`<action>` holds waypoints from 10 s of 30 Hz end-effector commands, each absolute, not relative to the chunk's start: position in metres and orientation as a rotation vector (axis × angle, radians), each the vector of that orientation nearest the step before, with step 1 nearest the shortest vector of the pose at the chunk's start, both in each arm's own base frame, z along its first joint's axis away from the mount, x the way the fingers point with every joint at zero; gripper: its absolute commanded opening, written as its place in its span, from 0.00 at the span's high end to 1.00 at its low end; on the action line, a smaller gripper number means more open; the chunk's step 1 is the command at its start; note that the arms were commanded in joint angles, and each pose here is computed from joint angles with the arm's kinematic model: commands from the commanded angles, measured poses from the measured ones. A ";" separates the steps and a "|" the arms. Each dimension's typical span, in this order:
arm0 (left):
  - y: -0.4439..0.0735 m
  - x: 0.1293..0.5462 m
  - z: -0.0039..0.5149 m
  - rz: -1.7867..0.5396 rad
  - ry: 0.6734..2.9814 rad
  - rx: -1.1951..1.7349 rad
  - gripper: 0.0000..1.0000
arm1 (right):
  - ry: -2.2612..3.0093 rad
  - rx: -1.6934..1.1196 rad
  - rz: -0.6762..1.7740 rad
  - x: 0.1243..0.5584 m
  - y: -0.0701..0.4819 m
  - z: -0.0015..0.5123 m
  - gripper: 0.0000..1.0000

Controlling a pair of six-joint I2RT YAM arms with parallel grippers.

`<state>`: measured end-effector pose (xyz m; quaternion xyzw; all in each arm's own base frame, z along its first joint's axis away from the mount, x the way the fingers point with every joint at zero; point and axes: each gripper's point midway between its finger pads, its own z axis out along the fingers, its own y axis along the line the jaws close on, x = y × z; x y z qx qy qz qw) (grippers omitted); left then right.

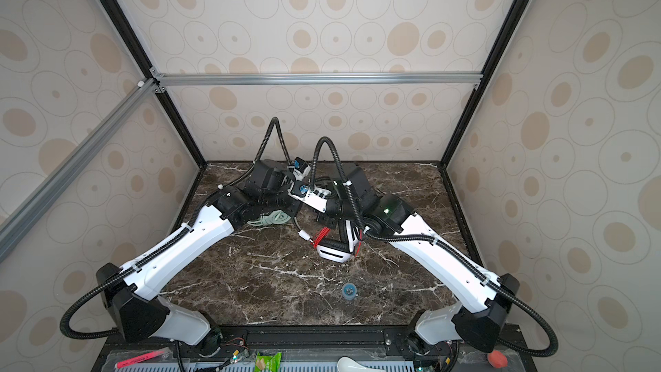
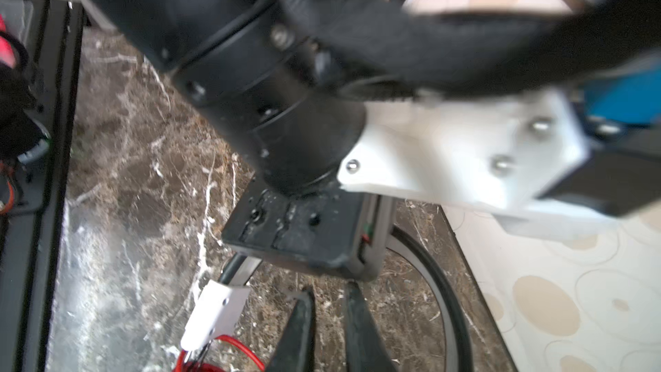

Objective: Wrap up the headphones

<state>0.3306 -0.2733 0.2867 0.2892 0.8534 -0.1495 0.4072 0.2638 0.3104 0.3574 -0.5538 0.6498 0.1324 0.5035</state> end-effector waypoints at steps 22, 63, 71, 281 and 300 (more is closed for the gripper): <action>-0.278 0.332 0.411 -0.709 1.922 0.594 1.00 | 1.541 -0.491 0.834 0.286 0.160 0.450 0.27; -0.238 0.347 0.531 -0.952 1.713 0.408 1.00 | 1.577 -0.720 1.036 0.310 0.205 0.350 0.06; -0.237 0.345 0.532 -0.978 1.707 0.397 1.00 | 1.546 -0.689 1.020 0.320 0.217 0.358 0.06; -0.276 0.327 0.241 -0.577 2.305 0.610 1.00 | 1.521 -1.693 0.296 0.248 0.313 0.343 1.00; -0.279 0.324 0.264 -0.626 2.254 0.595 1.00 | 1.646 -1.454 0.431 0.272 0.279 0.314 1.00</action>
